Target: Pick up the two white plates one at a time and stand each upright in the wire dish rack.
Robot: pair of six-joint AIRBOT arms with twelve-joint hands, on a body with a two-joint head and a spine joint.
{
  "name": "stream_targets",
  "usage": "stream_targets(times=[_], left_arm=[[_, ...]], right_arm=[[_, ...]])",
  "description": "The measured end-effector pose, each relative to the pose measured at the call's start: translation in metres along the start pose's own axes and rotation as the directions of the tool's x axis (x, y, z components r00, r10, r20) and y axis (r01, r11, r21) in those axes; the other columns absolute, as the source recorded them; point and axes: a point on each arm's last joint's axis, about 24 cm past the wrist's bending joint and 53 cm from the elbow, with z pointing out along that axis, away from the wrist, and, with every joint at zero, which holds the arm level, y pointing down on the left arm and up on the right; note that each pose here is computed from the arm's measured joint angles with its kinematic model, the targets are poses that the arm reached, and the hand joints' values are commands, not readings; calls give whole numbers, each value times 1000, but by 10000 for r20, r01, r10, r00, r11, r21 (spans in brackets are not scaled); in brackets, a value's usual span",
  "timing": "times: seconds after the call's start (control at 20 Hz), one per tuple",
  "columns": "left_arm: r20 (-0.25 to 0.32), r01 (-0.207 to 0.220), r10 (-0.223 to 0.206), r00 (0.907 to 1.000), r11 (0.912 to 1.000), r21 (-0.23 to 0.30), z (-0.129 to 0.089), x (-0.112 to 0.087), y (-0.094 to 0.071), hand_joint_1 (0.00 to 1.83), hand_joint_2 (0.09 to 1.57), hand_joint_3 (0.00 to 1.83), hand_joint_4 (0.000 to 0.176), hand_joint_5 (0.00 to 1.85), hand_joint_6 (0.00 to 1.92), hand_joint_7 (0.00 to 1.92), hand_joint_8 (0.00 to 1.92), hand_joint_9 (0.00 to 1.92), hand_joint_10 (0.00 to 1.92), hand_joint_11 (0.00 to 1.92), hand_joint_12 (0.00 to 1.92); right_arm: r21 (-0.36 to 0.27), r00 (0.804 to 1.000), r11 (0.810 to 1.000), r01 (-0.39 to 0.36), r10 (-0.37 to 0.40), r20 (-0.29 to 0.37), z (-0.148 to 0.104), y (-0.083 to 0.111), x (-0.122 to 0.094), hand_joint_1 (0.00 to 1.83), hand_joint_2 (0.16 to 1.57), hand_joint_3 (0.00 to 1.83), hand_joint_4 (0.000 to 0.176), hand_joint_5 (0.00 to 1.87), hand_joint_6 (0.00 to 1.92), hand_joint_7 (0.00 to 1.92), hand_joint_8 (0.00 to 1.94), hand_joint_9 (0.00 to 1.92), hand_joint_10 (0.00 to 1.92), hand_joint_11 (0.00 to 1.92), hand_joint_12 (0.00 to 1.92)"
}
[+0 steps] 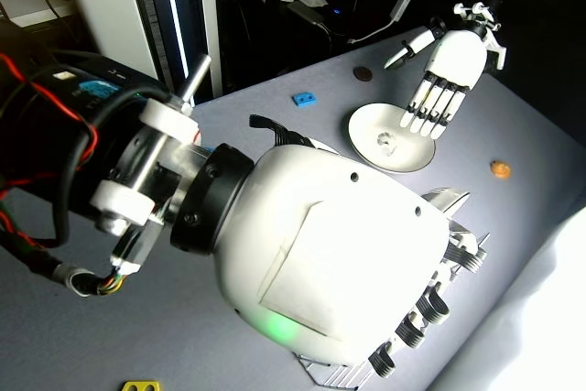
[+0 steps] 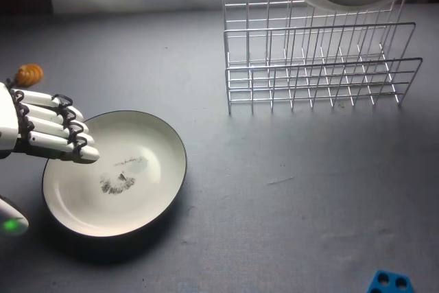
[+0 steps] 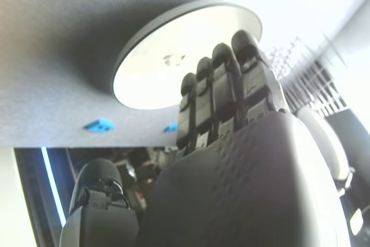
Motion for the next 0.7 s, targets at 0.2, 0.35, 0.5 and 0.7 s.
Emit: stream_targets(times=[0.2,0.35,0.5,0.7], left_arm=[[-29,0,0,10000,10000,1,0,1,0,0,1071,0,0,161,4,174,3,150,2,0,321],[-82,-36,36,10000,10000,-8,0,2,0,0,1069,0,0,175,1,188,2,165,2,0,387],[-116,-37,37,9999,10000,-30,1,3,2,0,1073,1,0,160,0,178,2,158,3,0,354],[-137,8,-9,9999,10000,-66,3,4,4,0,1076,2,0,164,2,178,1,158,1,0,339]], right_arm=[[176,9996,9996,-239,241,-129,8,-10,7,1372,1120,0,0,860,1095,990,952,943,1167,776,1267],[292,9976,9972,-685,683,77,12,-16,-2,1375,1113,0,0,874,1080,1010,929,950,1141,779,1255],[485,9947,9939,-988,972,337,13,-27,-14,1244,1134,1,0,874,1118,1005,986,976,800,779,1243],[739,9955,9929,-928,911,261,19,-38,-8,1343,1114,0,0,896,1085,1019,927,965,1000,775,1216]])
